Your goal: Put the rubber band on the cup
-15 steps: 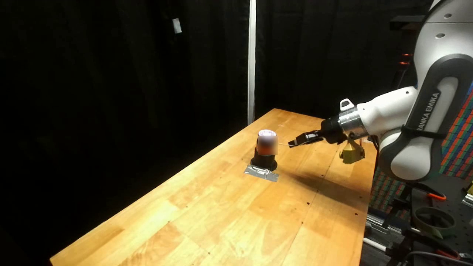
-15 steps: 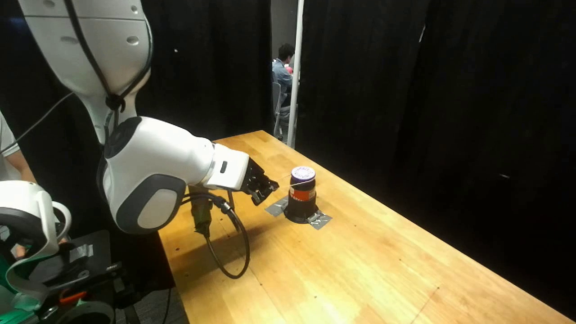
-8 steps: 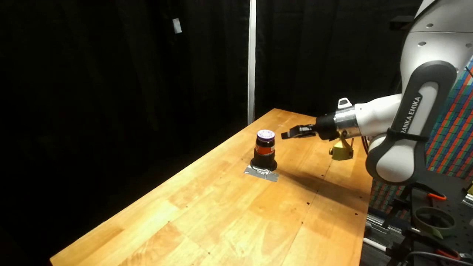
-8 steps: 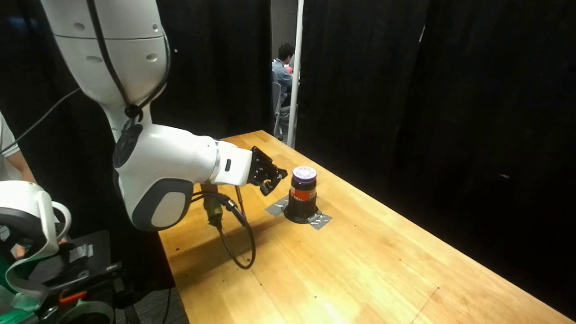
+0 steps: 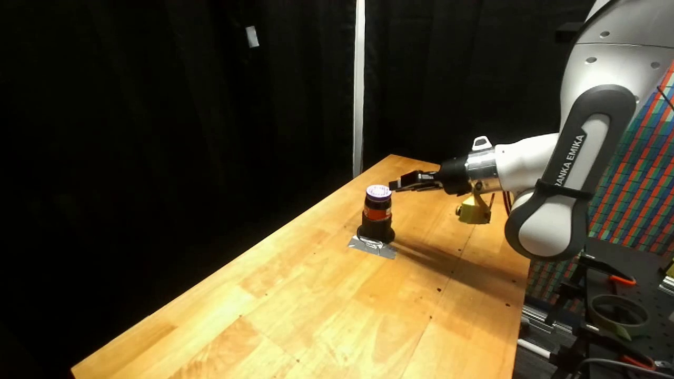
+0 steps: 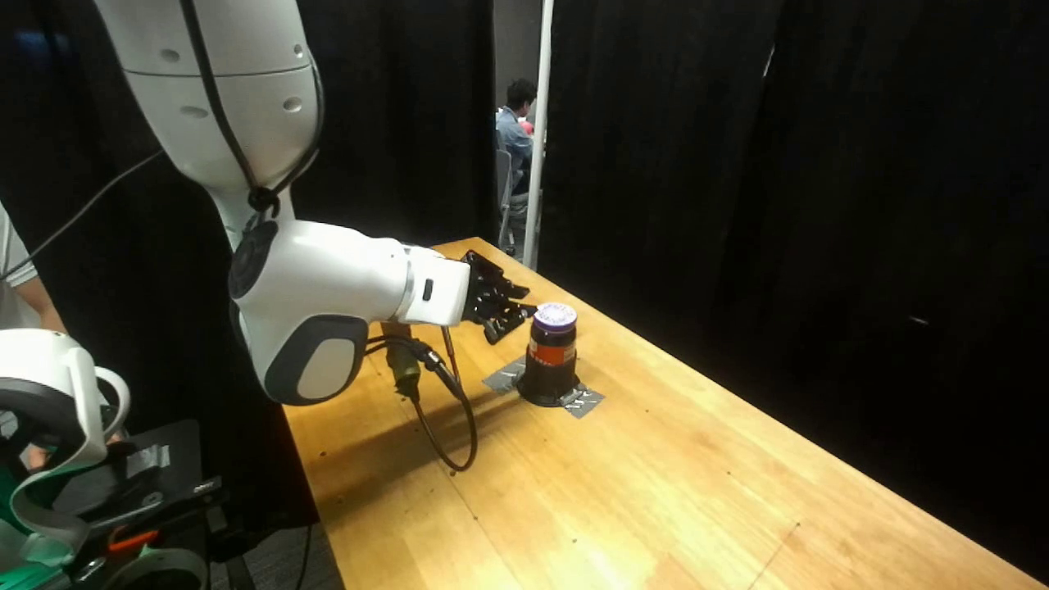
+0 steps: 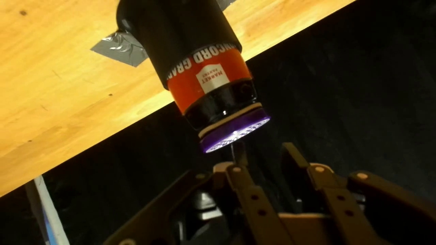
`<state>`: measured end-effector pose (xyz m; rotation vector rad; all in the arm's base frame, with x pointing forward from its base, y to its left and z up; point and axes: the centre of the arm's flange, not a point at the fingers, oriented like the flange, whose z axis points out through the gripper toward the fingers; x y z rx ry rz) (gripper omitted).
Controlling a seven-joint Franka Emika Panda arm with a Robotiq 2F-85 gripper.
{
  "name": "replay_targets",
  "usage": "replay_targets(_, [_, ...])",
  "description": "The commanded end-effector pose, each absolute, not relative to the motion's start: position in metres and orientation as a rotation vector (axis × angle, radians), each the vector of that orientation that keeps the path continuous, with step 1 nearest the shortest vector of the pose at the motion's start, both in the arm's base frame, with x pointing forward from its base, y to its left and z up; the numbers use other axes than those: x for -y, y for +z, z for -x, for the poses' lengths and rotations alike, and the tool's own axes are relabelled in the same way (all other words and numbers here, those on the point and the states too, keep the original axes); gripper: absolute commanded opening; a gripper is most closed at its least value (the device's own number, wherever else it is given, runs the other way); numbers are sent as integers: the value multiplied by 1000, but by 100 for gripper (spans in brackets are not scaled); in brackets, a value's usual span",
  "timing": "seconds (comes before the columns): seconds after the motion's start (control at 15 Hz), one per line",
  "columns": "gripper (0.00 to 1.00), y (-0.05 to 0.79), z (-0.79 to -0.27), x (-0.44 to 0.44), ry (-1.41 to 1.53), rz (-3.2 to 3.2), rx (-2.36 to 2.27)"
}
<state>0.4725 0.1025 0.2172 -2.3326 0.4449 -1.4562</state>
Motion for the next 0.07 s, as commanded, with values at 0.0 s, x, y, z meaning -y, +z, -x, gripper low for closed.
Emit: replay_targets(0.0, [35,216,-472,-102,-1454,2334,-445])
